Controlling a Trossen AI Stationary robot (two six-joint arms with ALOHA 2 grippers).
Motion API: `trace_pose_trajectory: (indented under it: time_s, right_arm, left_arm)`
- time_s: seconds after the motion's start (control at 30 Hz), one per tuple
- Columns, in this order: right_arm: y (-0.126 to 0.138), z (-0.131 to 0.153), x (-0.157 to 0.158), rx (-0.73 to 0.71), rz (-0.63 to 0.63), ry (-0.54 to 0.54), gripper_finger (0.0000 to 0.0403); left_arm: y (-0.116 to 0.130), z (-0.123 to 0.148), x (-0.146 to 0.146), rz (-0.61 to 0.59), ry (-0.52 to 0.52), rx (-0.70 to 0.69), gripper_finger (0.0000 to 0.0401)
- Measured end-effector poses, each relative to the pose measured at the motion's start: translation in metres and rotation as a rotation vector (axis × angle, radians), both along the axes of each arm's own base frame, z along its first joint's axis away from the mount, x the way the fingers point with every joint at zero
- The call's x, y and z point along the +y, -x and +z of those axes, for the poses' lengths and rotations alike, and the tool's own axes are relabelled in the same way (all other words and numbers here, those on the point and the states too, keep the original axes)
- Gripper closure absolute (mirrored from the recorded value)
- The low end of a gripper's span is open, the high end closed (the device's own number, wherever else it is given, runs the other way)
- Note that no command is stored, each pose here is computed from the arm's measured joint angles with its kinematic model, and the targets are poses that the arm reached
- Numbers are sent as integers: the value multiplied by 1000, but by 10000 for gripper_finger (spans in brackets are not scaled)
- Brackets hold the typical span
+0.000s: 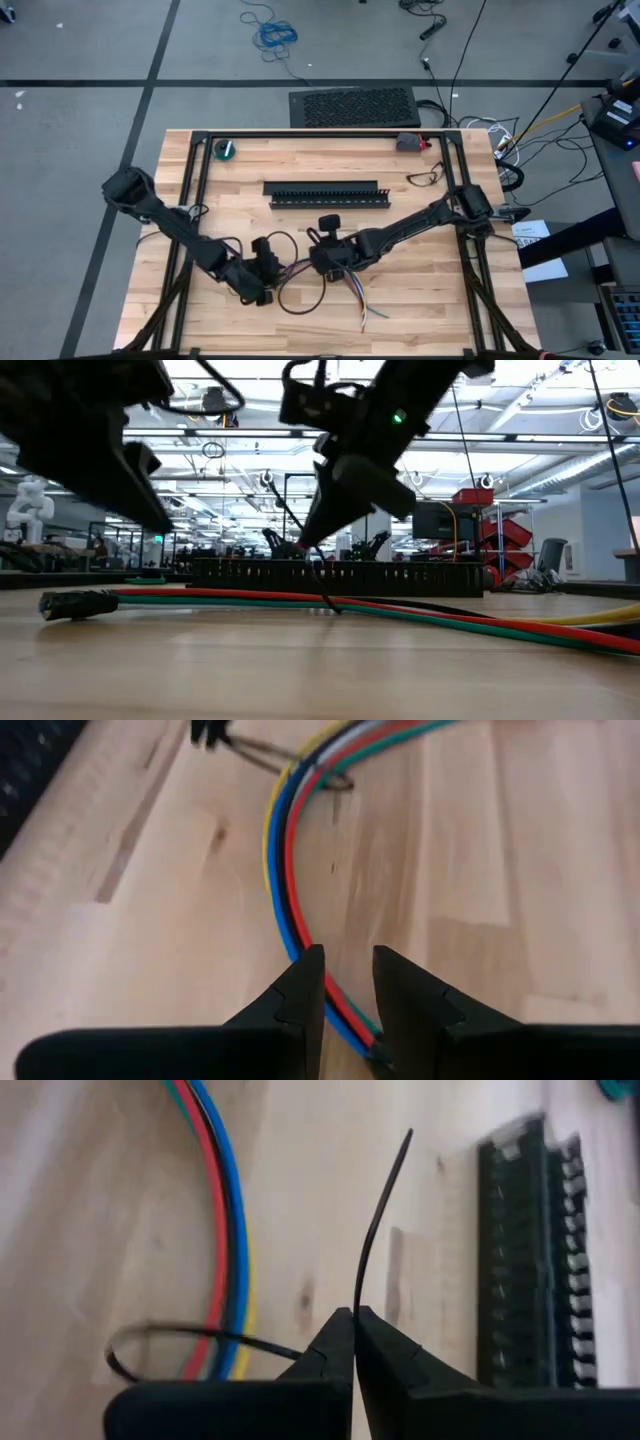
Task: Ziptie cables
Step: Wrap the cables together using a zip tie
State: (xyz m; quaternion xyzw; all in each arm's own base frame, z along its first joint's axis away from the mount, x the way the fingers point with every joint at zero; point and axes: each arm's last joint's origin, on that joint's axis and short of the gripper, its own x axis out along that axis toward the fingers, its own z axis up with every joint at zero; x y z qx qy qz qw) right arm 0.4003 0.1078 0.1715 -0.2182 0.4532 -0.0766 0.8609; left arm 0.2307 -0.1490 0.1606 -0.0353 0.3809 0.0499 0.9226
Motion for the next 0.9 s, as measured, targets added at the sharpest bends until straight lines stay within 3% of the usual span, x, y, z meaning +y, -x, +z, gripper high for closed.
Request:
trace_pose_trajectory:
  time_s: [0.2,0.4,0.67,0.77,0.9]
  right_arm:
    - [21,4,-3,-124,-25,-82,403]
    - [54,0,-4,-206,5,-164,403]
    - [98,-15,4,-352,221,-98,403]
    - [106,-12,0,-378,236,-100,403]
    - [110,-7,-2,-346,369,-79,403]
  left_arm:
    - [-3,-14,-3,-6,-8,42,315]
    - [-3,-8,1,-20,0,41,317]
    - [-29,10,25,-28,-110,-134,317]
    - [-42,10,35,-90,-124,-175,317]
    - [-56,18,45,-277,-165,-266,318]
